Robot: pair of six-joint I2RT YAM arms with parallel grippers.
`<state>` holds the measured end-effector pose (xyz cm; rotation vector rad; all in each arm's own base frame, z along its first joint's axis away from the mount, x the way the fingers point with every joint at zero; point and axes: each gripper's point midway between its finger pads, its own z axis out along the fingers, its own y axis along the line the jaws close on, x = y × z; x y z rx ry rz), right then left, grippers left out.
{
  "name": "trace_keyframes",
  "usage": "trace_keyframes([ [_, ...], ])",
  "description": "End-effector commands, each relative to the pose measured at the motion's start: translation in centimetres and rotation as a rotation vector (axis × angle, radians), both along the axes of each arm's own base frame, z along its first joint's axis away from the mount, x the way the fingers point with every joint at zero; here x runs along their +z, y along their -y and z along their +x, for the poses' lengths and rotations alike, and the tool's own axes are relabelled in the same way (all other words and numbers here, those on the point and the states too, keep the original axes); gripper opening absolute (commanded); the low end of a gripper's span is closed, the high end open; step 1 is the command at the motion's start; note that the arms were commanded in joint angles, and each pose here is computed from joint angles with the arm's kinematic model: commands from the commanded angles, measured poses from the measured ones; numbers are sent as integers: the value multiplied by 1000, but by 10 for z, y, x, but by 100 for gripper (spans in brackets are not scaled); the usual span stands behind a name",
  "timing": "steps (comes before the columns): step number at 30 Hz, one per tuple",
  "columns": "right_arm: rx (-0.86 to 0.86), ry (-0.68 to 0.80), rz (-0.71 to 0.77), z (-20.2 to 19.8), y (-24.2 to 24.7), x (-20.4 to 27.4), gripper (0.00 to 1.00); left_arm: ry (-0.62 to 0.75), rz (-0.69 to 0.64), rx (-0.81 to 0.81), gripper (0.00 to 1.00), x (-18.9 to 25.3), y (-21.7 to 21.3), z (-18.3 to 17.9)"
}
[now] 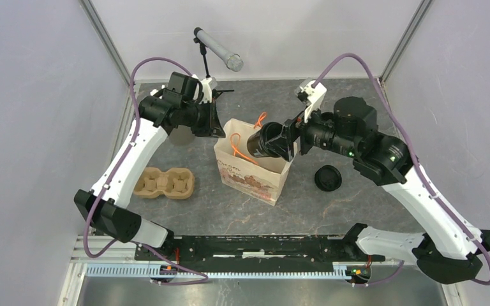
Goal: Pack the takeout coffee
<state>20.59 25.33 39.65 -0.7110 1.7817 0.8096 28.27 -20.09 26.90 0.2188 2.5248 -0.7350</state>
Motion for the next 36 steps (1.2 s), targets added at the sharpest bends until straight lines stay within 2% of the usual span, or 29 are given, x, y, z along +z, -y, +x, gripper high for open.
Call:
trace_keyframes([
  [1, -33, 61, -34, 14, -1, -4, 69, 7, -102, -46, 9, 14, 17, -4],
  [4, -81, 91, -105, 23, 9, -11, 69, -4, -170, -68, 2, 18, 30, -4],
  [12, -142, 166, -281, 41, 29, -28, 70, 13, -300, -69, 2, 33, 60, 5],
  [24, -154, 259, -394, 66, 28, -36, 70, 138, -345, -27, 2, 48, 68, 33],
  [27, -118, 259, -404, 64, 24, -40, 70, 117, -317, -5, 3, 42, 65, 37],
  [31, -19, 254, -367, 47, 15, -54, 70, 92, -251, 3, 18, 32, 55, 30],
  [33, 21, 272, -340, 40, 12, -58, 70, 98, -241, 10, 30, 32, 50, 24],
  [36, 62, 292, -331, 34, 9, -57, 70, 97, -244, 11, 40, 38, 45, 14],
])
